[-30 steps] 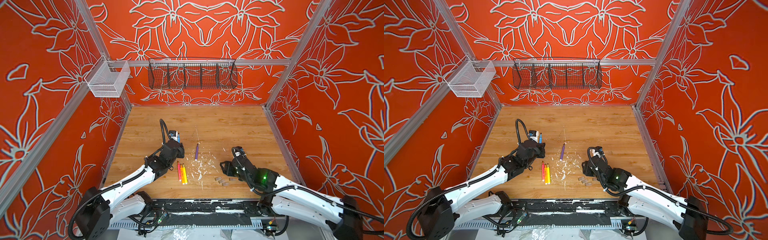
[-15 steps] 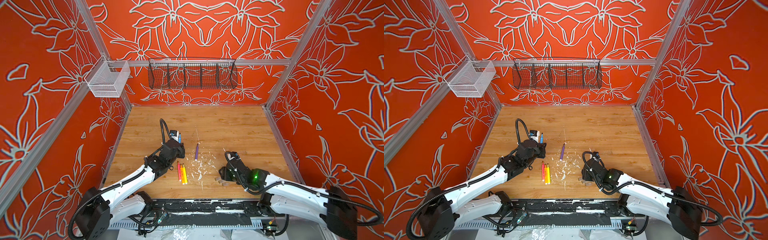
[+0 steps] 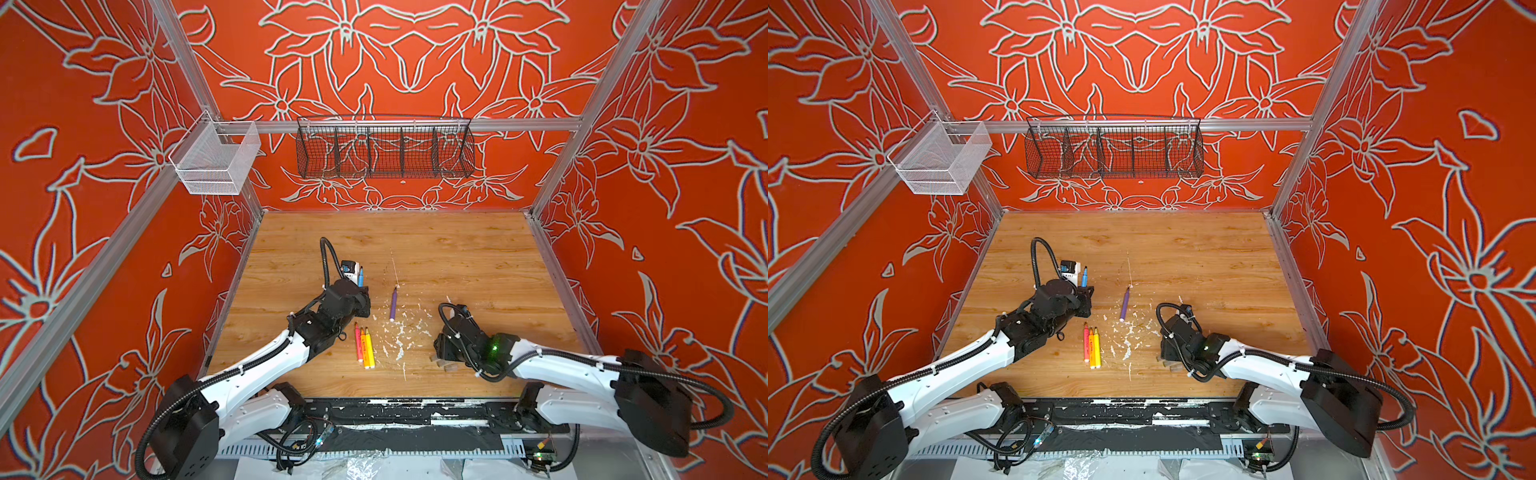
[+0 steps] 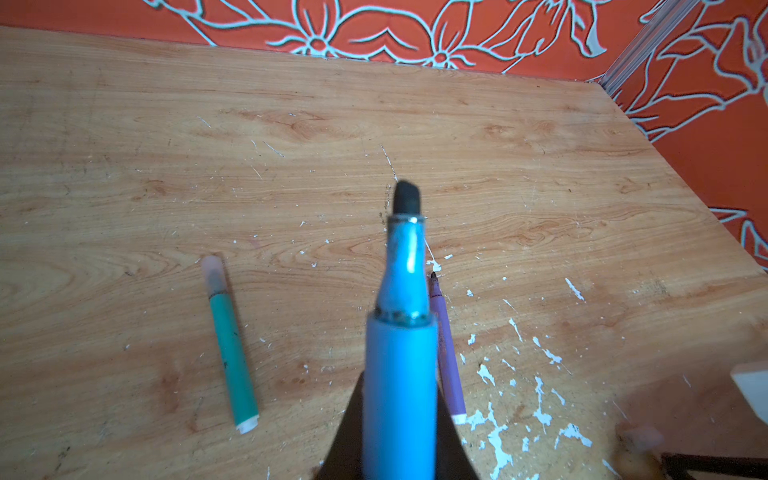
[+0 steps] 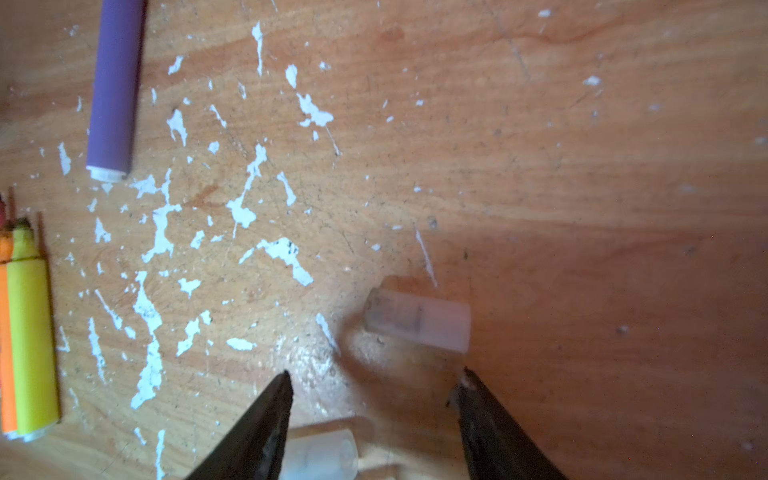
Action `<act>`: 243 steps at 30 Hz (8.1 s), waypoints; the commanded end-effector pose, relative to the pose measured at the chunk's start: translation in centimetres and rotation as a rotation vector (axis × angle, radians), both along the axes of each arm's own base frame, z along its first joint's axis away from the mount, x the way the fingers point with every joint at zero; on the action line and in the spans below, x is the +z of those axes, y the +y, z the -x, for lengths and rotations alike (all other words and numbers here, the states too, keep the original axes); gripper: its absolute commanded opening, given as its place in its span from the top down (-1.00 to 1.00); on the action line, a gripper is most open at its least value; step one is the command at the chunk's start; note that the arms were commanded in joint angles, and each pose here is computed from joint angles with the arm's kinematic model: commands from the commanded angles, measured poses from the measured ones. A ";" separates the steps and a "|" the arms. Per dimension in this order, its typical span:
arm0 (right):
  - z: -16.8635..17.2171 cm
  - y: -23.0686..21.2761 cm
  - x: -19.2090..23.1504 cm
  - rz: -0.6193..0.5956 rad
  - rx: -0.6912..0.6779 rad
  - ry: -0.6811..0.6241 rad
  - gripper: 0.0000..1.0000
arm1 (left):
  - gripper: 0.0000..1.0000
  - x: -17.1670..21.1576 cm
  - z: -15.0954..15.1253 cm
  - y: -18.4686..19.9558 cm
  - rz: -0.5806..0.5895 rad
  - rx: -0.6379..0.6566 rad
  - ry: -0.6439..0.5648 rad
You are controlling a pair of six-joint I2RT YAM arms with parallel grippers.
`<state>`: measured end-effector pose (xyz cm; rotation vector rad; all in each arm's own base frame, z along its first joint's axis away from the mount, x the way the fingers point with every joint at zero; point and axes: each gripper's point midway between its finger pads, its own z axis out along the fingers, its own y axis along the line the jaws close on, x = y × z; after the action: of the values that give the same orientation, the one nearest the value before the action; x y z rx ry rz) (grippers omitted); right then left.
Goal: Insert the pens into the pen caps
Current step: 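Lower the right gripper and grasp a clear cap upright, then lift the clear cap off the table with the right gripper, then carry the clear cap over the blue marker tip held by the left gripper, then lower the clear cap onto the blue marker's tip with the right gripper, then open the right gripper and raise it above the cap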
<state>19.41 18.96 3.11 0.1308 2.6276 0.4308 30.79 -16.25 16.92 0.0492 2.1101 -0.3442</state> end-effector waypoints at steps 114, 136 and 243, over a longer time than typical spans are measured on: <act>-7.3 17.7 30.1 -0.885 0.170 -0.580 1.00 | 1.00 7.1 6.5 -5.4 0.288 -0.489 -0.280; -6.8 18.9 27.0 -0.832 0.202 -0.531 1.00 | 1.00 7.2 6.3 -5.2 0.288 -0.470 -0.279; -4.9 21.6 28.9 -0.597 0.375 -0.510 0.74 | 1.00 8.8 8.5 -5.3 0.426 -0.615 -0.340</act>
<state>24.87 39.87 31.54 -0.2265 1.9429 1.1627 22.46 -21.34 23.95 0.4496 1.6648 -1.0654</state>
